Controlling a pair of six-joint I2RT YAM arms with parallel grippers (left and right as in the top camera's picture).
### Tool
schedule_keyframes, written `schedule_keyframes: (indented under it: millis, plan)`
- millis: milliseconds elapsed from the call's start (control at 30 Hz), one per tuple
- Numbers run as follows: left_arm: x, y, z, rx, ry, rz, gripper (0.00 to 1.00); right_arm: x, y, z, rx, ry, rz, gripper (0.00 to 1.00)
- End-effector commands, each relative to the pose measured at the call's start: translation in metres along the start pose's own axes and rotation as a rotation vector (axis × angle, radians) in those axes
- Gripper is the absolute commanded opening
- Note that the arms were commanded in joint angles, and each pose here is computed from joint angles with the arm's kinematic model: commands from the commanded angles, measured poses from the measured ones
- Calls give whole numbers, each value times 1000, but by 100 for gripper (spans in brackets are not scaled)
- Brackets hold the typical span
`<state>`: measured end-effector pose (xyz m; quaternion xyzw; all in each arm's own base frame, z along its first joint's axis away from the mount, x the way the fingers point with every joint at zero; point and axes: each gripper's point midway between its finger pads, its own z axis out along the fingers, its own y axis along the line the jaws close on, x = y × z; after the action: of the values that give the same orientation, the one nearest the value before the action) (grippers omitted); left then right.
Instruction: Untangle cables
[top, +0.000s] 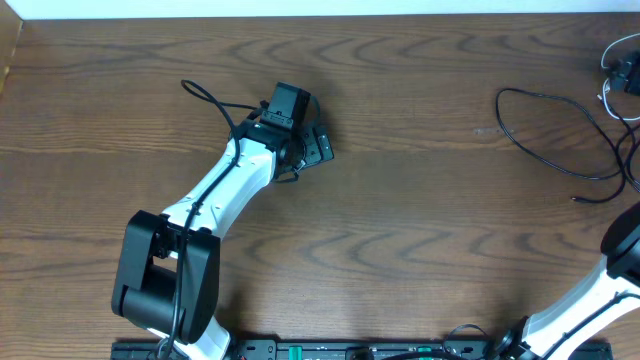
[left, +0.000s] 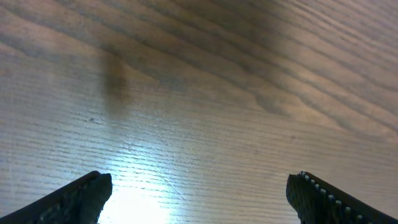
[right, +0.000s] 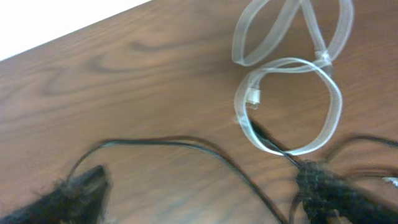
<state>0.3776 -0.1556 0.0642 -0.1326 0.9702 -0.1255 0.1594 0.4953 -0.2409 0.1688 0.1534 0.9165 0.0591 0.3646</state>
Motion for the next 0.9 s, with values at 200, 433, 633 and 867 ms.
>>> schedule_keyframes:
  millis: [200, 433, 633, 867]
  plan:
    - [-40, -33, -45, 88, -190, 403, 95, -37, 167, -143, -370, -175, -234, 99]
    - [-78, -20, -128, -34, -470, 381, 95, 3, 244, -190, -468, -97, -326, 99]
    - [-80, -6, -142, -103, -501, 364, 95, 38, 268, -204, -501, 16, -335, 99]
    - [-80, -6, -141, -103, -499, 364, 95, 56, 268, -214, -495, 110, -193, 99]
